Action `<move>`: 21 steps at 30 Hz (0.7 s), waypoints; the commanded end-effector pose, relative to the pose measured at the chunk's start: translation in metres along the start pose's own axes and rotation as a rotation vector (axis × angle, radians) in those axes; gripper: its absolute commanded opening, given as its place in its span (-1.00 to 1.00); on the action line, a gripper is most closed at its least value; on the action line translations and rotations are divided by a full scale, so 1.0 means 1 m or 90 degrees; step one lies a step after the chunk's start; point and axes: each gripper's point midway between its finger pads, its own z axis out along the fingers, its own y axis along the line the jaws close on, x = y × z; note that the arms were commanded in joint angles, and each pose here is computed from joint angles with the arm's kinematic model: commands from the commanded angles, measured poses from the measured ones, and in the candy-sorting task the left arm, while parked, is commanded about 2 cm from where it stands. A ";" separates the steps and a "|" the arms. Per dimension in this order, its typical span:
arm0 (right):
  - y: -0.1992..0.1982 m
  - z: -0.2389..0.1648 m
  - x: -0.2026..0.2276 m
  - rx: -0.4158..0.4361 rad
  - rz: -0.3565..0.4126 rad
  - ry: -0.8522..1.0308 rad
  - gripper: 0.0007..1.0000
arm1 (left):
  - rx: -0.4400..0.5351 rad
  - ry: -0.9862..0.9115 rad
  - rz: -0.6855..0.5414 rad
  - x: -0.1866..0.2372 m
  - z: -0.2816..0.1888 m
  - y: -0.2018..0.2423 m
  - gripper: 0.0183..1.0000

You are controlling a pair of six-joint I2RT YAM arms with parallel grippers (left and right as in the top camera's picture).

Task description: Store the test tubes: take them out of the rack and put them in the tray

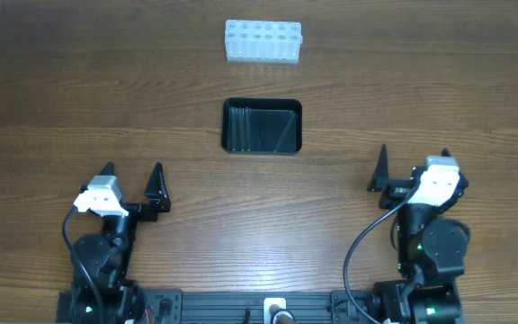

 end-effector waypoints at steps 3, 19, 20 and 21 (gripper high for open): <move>-0.005 0.002 0.035 0.019 0.008 -0.027 0.99 | 0.002 0.002 0.006 0.002 0.000 0.000 1.00; -0.002 0.006 0.084 0.017 -0.001 0.017 0.98 | 0.002 0.002 0.006 0.002 0.000 0.000 1.00; -0.003 0.003 0.077 0.019 0.003 -0.004 0.98 | 0.002 0.002 0.006 0.002 0.000 0.000 1.00; -0.004 0.001 0.071 0.020 0.007 -0.022 0.98 | 0.002 0.002 0.006 0.002 0.000 0.000 1.00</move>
